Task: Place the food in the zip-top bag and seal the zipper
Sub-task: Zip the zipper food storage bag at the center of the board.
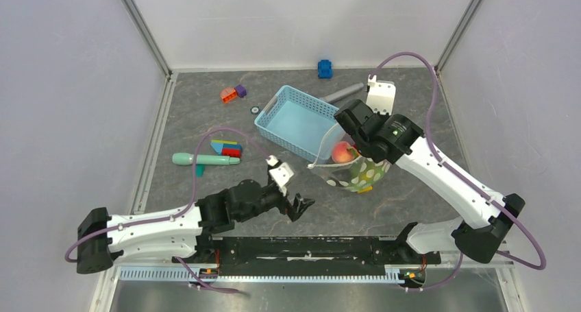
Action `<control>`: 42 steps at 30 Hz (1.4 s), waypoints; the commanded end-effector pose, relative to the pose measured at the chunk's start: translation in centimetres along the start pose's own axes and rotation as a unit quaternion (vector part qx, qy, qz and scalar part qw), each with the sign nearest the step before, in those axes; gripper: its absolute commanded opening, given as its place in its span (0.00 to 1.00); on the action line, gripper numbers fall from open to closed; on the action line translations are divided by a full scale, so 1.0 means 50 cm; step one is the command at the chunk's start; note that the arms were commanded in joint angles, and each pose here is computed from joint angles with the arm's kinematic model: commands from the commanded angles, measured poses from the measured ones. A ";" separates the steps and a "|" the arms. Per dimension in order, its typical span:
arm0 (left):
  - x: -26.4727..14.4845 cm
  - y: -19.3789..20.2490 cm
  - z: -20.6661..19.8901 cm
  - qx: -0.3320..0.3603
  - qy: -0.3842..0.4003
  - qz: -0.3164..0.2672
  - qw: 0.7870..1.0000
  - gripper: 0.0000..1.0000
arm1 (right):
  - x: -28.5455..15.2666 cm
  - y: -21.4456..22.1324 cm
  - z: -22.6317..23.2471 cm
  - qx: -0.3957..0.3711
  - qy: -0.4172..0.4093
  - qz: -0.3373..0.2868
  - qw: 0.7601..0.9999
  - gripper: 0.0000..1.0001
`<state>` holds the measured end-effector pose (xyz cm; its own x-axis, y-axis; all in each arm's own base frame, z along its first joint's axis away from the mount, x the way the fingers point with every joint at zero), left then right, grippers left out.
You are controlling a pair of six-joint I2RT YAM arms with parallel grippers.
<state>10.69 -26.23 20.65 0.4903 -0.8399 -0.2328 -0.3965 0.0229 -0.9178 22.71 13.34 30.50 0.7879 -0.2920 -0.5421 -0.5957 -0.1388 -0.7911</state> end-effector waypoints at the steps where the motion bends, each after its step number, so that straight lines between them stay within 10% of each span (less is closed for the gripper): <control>1: -0.026 -0.026 0.041 -0.011 -0.049 -0.124 0.991 1.00 | 0.007 -0.008 -0.008 0.013 0.001 -0.015 1.000 0.00; 9: -0.005 -0.005 0.063 0.007 -0.027 -0.231 0.972 1.00 | 0.020 0.010 -0.010 0.007 0.000 -0.005 1.000 0.00; 25: 0.132 -0.023 0.065 -0.004 0.067 -0.252 0.965 0.99 | 0.036 0.041 -0.038 0.007 0.000 -0.002 1.000 0.00; 42: 0.190 0.002 0.067 -0.020 0.103 -0.234 0.966 0.71 | 0.048 0.058 -0.051 0.009 -0.003 -0.001 1.000 0.00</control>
<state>17.62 -31.45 15.01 0.4879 -0.8551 0.1751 -0.2217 -0.3155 -0.9227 22.42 10.07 27.28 0.7749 -0.2952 -0.5589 -0.6132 -0.1366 -0.7781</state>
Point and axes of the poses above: each gripper's point midway between its finger pads, its own x axis out along the fingers, its own z axis along the line the jaws close on, y = z × x, the point moved 6 cm from there along -x, back along the fingers, and after that the axes turned 13 degrees about -x, right-handed, at the moved point
